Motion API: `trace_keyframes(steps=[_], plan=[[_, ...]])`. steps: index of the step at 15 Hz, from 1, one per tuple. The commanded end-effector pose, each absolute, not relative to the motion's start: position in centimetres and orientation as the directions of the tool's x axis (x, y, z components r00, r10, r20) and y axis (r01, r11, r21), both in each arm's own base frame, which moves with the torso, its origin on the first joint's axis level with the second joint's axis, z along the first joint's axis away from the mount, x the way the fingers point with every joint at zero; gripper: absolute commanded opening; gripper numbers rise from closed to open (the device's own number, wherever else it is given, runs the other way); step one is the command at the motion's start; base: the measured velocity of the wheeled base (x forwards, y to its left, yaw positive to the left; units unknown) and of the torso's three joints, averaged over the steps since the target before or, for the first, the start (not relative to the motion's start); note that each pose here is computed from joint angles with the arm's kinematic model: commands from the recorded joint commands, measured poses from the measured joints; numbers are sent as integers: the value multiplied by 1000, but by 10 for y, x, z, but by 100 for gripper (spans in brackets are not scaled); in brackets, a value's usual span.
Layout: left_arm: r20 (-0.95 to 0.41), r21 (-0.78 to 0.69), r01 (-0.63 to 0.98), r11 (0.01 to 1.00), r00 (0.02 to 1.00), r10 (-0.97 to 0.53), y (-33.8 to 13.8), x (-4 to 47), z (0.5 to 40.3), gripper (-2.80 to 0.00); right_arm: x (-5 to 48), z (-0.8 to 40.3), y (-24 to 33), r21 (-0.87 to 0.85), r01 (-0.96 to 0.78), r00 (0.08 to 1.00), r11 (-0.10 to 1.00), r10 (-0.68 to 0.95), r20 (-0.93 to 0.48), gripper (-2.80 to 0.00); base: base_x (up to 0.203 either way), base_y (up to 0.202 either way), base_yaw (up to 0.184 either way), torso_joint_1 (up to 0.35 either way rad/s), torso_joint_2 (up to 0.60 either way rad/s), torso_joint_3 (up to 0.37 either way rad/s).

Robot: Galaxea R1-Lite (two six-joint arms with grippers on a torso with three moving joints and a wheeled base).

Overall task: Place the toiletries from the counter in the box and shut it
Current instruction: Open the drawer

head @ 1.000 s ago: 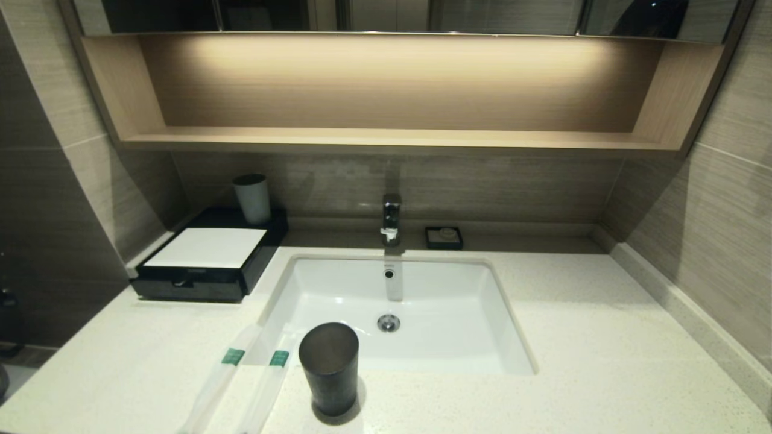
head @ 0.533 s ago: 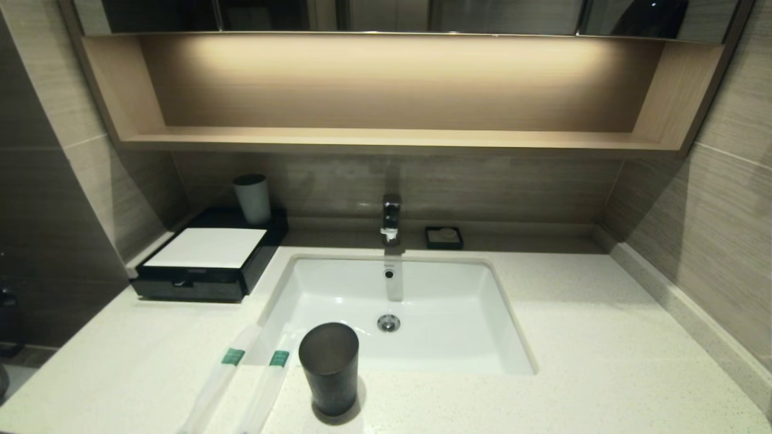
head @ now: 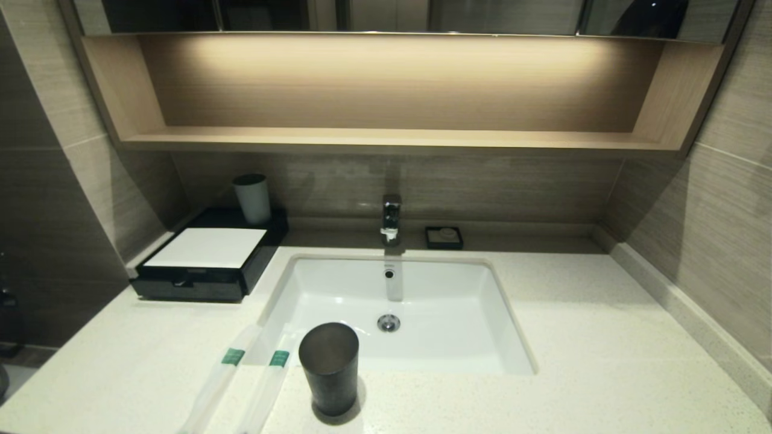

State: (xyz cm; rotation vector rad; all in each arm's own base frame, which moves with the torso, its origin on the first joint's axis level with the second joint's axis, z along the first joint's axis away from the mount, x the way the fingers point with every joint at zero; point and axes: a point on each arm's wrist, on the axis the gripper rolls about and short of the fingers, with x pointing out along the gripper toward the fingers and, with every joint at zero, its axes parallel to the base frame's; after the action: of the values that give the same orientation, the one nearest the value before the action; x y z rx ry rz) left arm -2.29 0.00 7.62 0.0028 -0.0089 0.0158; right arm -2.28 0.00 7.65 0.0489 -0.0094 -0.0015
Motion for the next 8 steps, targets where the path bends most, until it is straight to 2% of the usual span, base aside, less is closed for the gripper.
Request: trace_keyframes(steps=[1, 8], plan=[[9, 3, -17, 1000, 1000, 17, 0, -23, 76, -280, -23, 77, 0, 49, 1, 1000, 999, -2, 9, -280, 0, 0, 0, 0, 0, 0], [9, -3, -17, 1000, 1000, 17, 0, -23, 76, -280, -23, 76, 0, 49, 1, 1000, 999, -2, 8, -280, 0, 0, 0, 0, 0, 0]])
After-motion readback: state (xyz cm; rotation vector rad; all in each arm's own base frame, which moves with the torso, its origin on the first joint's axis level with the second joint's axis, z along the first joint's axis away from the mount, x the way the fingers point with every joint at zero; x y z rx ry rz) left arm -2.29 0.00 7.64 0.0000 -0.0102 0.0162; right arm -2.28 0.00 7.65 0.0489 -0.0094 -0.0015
